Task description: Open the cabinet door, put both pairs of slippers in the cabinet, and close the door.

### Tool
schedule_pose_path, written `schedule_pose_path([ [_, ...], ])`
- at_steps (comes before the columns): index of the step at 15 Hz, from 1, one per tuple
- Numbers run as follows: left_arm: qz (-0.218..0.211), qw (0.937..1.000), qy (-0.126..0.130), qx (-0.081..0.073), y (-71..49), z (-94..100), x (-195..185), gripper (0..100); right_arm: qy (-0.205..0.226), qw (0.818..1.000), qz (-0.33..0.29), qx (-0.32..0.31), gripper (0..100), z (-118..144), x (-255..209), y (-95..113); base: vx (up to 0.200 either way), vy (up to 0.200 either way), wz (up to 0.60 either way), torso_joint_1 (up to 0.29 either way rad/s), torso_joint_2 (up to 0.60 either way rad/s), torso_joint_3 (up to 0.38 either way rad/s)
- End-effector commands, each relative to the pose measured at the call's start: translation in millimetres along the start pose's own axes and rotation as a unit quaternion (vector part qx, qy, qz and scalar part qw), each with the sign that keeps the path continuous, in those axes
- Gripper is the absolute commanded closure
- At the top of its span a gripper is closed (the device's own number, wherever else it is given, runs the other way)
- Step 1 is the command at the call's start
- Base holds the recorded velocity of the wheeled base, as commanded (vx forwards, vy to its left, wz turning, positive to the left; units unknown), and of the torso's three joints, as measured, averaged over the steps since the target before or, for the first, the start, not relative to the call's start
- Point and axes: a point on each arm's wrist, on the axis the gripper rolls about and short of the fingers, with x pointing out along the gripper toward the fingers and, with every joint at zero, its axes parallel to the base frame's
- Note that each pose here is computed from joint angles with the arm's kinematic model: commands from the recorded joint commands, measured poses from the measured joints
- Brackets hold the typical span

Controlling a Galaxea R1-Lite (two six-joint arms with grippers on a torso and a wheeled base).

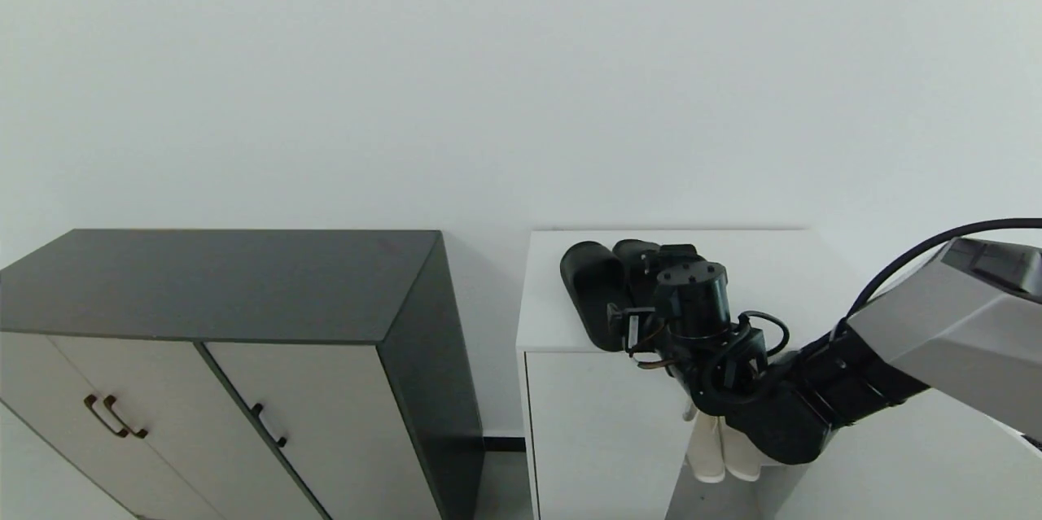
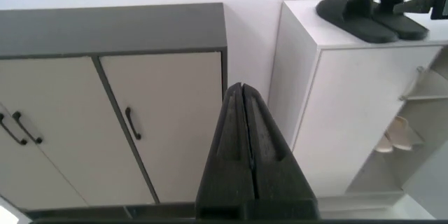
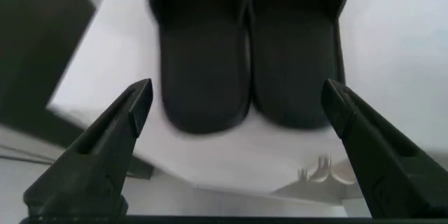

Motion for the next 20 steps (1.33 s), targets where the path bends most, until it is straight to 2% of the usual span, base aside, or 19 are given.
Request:
schedule_pose_path([
  [1,0.0,1.0,0.001,-0.001,0.0,0.0,0.1,100,0.007,1.0,-0.004,-0.003,0,-12.8,10.2,-0.5,0.2,0.0,0.0,-0.007,0.01,0.002],
  [9,0.0,1.0,0.001,-0.001,0.0,0.0,0.1,100,-0.005,0.999,0.027,-0.016,0,-15.4,35.0,-3.5,0.0,0.0,0.0,0.0,0.0,0.0],
  [16,0.0,1.0,0.001,-0.001,0.0,0.0,0.1,100,-0.023,0.999,0.023,-0.02,0,-19.3,67.0,4.8,0.0,0.0,0.0,0.0,0.0,0.0],
  [20,0.0,1.0,0.001,-0.001,0.0,0.0,0.1,100,-0.032,0.999,0.013,-0.02,0,-17.5,85.6,1.8,0.0,0.0,0.0,0.0,0.0,0.0],
])
